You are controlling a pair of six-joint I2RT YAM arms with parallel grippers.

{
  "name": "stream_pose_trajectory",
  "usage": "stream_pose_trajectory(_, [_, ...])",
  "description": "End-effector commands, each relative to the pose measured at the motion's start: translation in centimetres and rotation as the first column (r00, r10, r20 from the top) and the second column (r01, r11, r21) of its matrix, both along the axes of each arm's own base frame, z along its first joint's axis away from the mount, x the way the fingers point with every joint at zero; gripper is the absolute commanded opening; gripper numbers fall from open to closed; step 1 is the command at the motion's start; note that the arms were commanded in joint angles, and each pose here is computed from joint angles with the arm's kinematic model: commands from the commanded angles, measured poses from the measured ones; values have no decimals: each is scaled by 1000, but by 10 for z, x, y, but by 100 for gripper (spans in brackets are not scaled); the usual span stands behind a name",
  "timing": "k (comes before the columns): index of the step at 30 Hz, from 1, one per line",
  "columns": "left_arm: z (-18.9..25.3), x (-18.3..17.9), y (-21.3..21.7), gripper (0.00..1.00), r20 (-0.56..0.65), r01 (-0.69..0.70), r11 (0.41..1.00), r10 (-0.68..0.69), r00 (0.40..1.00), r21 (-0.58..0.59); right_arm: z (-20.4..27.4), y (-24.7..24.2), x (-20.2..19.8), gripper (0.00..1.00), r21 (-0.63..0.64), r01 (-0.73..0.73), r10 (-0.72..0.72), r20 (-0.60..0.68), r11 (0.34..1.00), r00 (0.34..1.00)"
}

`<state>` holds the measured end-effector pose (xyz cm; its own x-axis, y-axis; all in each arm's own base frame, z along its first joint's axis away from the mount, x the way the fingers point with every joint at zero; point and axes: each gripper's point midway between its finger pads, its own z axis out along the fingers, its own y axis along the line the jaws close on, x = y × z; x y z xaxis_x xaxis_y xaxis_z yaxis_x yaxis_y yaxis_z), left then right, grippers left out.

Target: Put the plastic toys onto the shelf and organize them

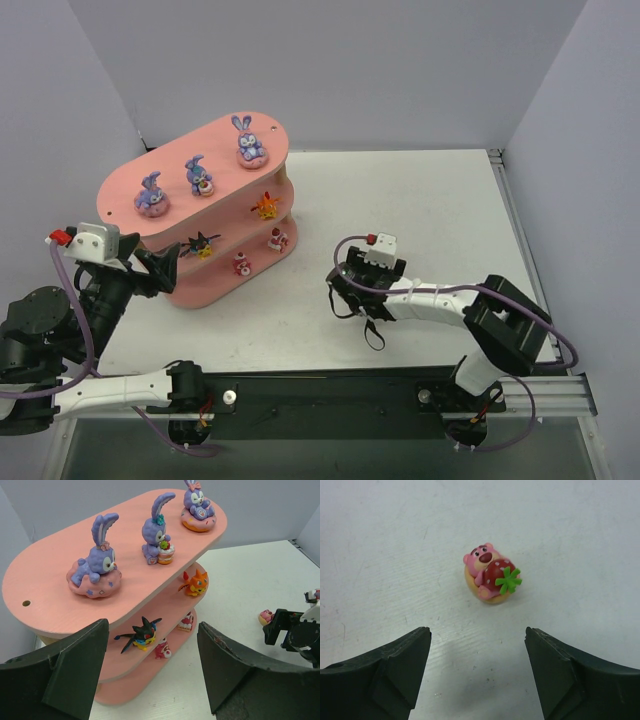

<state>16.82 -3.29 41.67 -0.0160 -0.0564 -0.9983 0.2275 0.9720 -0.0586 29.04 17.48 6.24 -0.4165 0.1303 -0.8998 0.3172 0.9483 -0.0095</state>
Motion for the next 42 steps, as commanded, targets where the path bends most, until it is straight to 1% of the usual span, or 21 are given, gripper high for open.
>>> stream_pose_trajectory(1, [0,2,-1,81,1,-15,1000,15,1000,4,29,-31,10,79,-45,48,-45,66,998,997])
stream_pose_trajectory(3, [-1,2,-2,81,3,-20,1000,20,1000,16,26,-40,18,79,-8,46,-46,48,999,998])
stream_pose_trajectory(4, [-1,2,-3,81,4,-15,1000,15,1000,16,17,-36,20,79,43,14,-15,29,999,999])
stream_pose_trajectory(6, [-1,2,-4,81,4,-6,1000,6,1000,15,10,-37,26,79,63,-32,32,5,997,999])
stream_pose_trajectory(7, [0,1,-4,81,4,-2,1000,1,1000,12,7,-36,31,79,103,-49,50,-1,993,999])
stream_pose_trajectory(9, [1,1,-6,81,4,8,1000,-8,1000,7,2,-32,36,78,84,-105,108,-22,991,994])
stream_pose_trajectory(11, [2,0,-7,81,5,17,1000,-17,1000,3,5,-23,44,76,99,-149,150,-4,984,989])
stream_pose_trajectory(13, [2,0,-6,81,5,15,1000,-15,1000,3,2,-20,48,73,73,-176,178,-12,982,984])
stream_pose_trajectory(19, [1,0,-3,81,4,11,1000,-11,1000,0,-3,-26,57,65,6,-169,169,-25,986,985])
stream_pose_trajectory(25, [0,0,-2,81,3,5,1000,-5,1000,7,-7,-27,59,58,-2,-178,178,-20,984,984])
stream_pose_trajectory(27, [0,0,-2,81,2,3,1000,-3,1000,9,-6,-29,59,57,-10,-176,176,-14,984,984])
stream_pose_trajectory(28, [0,0,-2,81,3,3,1000,-3,1000,7,-5,-30,60,61,-17,-176,176,-11,984,984])
stream_pose_trajectory(30, [0,0,-1,81,2,2,1000,-2,1000,12,-4,-32,62,64,-16,-168,168,-6,986,986])
stream_pose_trajectory(33, [-1,0,-1,81,2,2,1000,-2,1000,9,-5,-30,64,64,-1,-183,183,-12,983,983])
stream_pose_trajectory(34, [-1,0,0,81,2,2,1000,-2,1000,4,-6,-30,64,58,6,-187,187,-16,982,982])
stream_pose_trajectory(36, [-1,0,1,81,3,2,1000,-2,1000,6,-7,-29,63,51,13,-191,191,-20,981,981])
stream_pose_trajectory(37, [-1,0,2,81,3,-1,1000,1,1000,1,-8,-30,63,38,16,-190,190,-20,982,982])
stream_pose_trajectory(39, [-1,0,2,81,1,-1,1000,1,1000,4,-10,-32,61,27,25,-178,179,-35,984,983])
stream_pose_trajectory(41, [-2,-1,3,81,-1,0,1000,0,1000,3,-12,-33,59,26,33,-179,180,-38,983,983])
stream_pose_trajectory(42, [-1,-1,3,81,-1,0,1000,0,1000,0,-12,-32,59,23,35,-182,183,-39,983,982])
